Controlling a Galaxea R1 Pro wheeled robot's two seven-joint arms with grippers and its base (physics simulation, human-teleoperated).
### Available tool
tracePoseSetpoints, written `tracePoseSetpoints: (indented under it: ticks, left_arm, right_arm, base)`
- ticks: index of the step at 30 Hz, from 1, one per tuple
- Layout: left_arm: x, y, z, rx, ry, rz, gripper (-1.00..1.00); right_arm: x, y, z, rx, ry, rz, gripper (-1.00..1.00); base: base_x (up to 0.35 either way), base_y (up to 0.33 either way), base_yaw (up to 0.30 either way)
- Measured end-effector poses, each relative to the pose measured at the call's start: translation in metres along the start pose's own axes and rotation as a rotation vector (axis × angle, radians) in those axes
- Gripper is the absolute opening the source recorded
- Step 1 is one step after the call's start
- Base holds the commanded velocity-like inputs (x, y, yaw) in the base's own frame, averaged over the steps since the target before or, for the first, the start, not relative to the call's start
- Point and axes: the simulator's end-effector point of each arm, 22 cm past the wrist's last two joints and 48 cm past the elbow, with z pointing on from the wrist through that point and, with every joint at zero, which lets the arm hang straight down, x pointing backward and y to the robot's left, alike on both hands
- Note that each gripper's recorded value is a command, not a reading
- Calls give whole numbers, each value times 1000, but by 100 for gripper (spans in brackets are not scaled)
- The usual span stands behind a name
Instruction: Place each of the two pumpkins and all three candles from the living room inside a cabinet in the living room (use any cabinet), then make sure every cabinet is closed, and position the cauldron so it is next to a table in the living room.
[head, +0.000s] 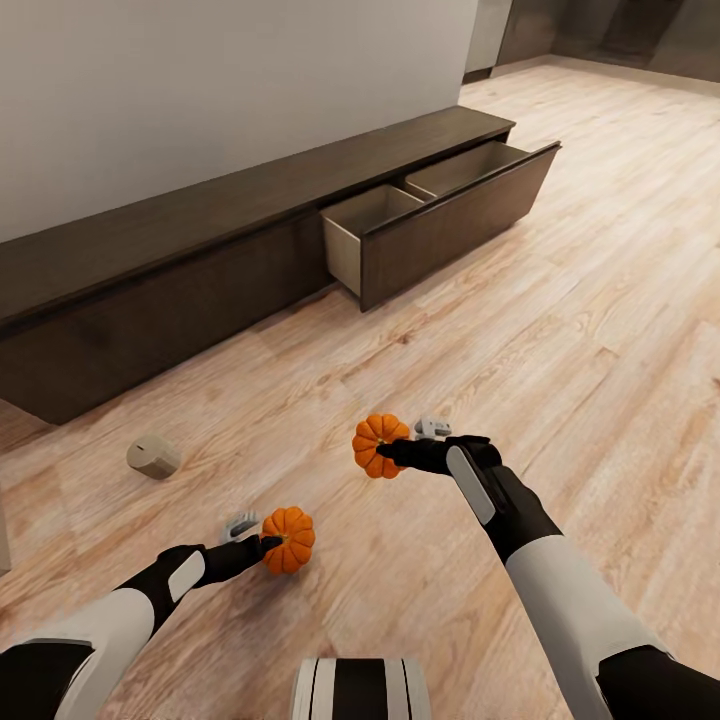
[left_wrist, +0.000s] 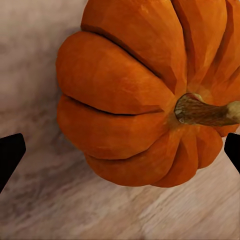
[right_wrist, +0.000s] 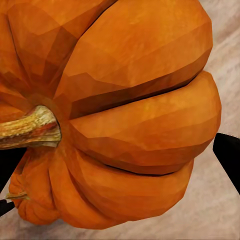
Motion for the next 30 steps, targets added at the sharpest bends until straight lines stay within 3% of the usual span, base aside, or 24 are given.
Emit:
tracePoseSetpoints:
  ticks: [17,30]
  left_arm:
    - [0,0,0,1,0,1,100]
    - [0,0,0,0,1,2,100]
  right_arm:
    - [0,1,0,-1,0,0,-100]
    - [2,-1,1,1,4,2,-100]
  base:
    - [2,0,0]
    - [91,-58,0]
